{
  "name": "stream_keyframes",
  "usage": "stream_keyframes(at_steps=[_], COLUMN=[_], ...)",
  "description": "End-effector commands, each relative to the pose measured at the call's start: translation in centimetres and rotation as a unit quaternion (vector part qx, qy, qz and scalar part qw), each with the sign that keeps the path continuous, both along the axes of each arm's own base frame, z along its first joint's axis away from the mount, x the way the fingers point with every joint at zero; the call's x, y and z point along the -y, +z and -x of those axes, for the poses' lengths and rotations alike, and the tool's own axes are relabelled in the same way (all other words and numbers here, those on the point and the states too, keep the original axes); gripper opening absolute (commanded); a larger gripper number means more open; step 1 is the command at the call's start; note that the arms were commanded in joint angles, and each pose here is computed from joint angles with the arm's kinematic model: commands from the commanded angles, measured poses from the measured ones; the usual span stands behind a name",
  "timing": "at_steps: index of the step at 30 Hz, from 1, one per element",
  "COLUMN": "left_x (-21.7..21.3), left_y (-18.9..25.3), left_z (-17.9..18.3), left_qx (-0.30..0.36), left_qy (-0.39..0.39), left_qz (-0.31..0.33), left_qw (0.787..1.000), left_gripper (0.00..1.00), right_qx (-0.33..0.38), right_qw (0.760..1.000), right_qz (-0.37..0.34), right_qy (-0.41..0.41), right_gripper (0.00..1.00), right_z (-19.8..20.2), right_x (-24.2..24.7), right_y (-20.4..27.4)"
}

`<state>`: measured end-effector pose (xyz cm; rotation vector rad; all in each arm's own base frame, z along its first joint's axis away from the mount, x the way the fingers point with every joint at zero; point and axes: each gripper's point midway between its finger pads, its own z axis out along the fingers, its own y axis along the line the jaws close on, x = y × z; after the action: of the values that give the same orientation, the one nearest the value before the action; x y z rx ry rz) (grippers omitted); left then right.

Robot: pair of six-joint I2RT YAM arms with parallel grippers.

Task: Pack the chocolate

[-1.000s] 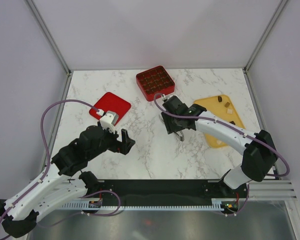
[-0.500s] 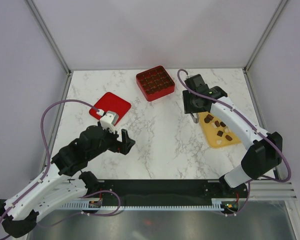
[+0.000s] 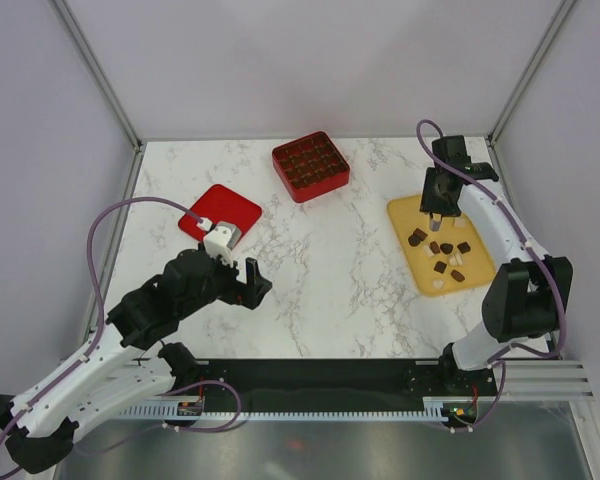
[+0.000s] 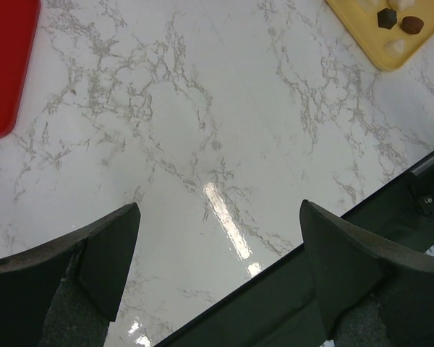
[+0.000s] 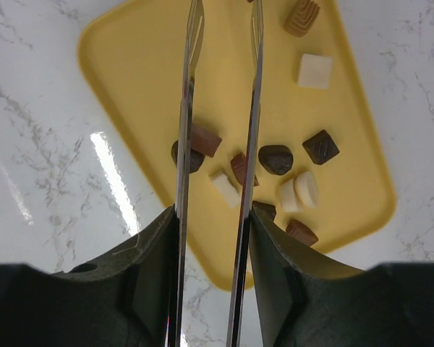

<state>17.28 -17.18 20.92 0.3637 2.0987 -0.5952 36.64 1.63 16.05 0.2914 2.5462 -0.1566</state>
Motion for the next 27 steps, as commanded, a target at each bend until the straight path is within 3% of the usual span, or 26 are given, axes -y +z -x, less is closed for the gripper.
stream_keyframes(at_steps=[1, 17, 27], left_x=[0.2, 0.3, 0.4], left_y=[0.1, -0.3, -0.6], left_z=[-0.1, -0.3, -0.4], left_qx=[0.005, 0.001, -0.004], left_qy=[-0.006, -0.005, -0.007], left_qz=[-0.001, -0.011, -0.017], left_qw=[1.000, 1.000, 1.000], left_gripper=[1.00, 1.00, 1.00], right_qx=[0.013, 0.006, -0.008], right_qw=[1.000, 1.000, 1.000], right_qz=[-0.005, -0.004, -0.028], right_qy=[-0.005, -0.026, -0.009], right_gripper=[0.49, 0.47, 0.45], right_z=[-2.9, -5.7, -5.9], right_x=[1.1, 4.8, 4.2], right_y=[-0.8, -2.7, -4.3])
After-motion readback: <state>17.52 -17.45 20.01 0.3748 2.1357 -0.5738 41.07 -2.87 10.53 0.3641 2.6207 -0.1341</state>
